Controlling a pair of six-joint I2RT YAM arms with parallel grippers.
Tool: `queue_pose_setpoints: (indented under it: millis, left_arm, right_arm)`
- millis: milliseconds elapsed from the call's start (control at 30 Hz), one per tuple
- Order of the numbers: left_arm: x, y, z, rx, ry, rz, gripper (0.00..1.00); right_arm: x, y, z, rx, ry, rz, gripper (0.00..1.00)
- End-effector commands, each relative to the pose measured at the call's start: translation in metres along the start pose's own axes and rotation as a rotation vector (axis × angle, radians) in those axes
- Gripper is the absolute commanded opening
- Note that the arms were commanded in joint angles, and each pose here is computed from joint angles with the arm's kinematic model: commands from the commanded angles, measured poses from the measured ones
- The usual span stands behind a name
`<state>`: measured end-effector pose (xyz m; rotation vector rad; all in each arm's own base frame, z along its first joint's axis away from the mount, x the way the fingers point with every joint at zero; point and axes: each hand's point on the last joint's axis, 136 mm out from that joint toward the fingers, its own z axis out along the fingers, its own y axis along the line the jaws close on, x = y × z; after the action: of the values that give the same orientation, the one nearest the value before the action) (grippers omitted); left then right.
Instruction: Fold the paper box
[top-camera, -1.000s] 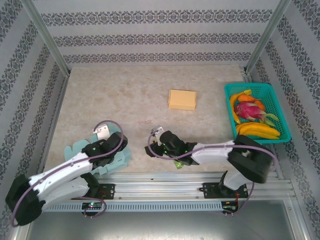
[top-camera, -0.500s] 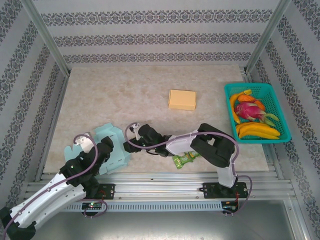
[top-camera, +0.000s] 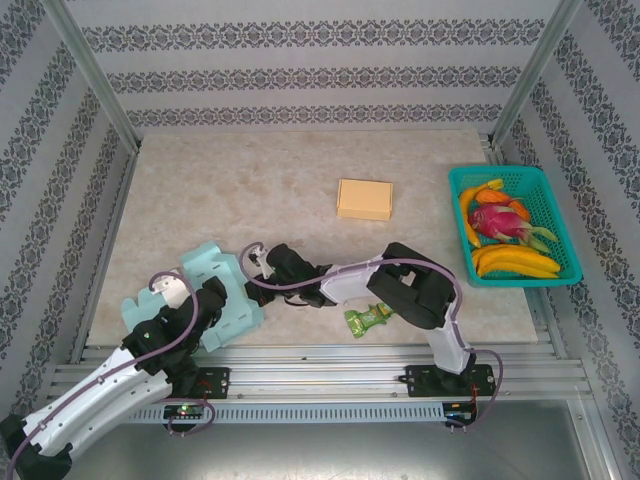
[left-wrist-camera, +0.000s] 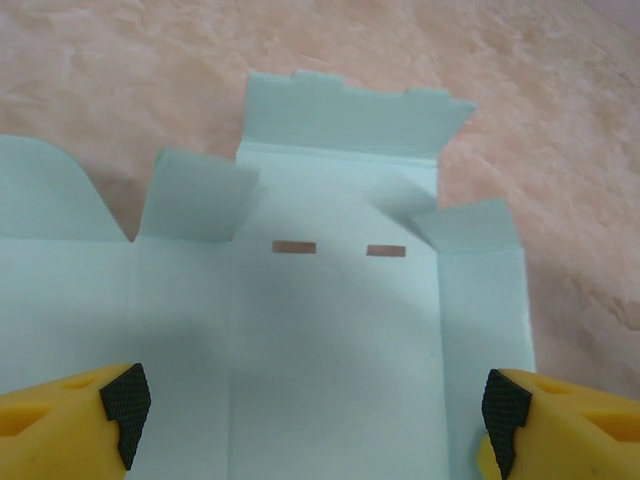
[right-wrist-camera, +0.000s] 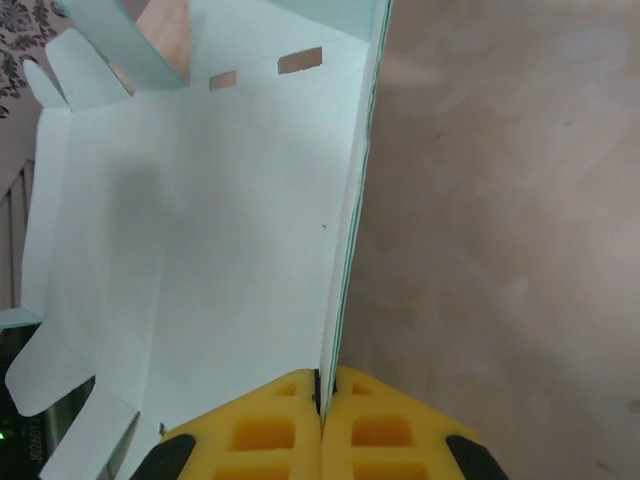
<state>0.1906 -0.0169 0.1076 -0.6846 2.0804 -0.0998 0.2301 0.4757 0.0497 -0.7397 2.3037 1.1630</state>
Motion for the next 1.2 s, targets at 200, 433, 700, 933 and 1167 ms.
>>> queue_pose_setpoints:
  millis: [200,433,700,933,1167]
  left_arm:
    - [-0.016,-0.022,-0.012,0.115,-0.028,-0.019,0.89]
    - [-0.036,-0.059,-0.02,0.239,-0.076,-0.002,0.89]
    - [-0.046,-0.088,-0.022,0.297,-0.091,0.046,0.89]
    - [-0.075,-0.139,-0.041,0.443,-0.173,0.17,0.9]
    - [-0.081,-0.197,-0.077,0.74,-0.208,0.307,0.91]
  right_arm:
    - [-0.087,-0.025,-0.126,0.36,-0.005,-0.4,0.0]
    - [-0.14,-0.038,-0.222,0.499,0.015,-0.739,0.0]
    - [-0.15,-0.026,-0.305,0.651,0.25,-1.187,0.0]
    - [-0.126,0.008,-0.325,0.41,0.316,-1.501,0.0]
    - [-0.141,-0.013,-0.3,0.488,0.386,-1.568,0.0]
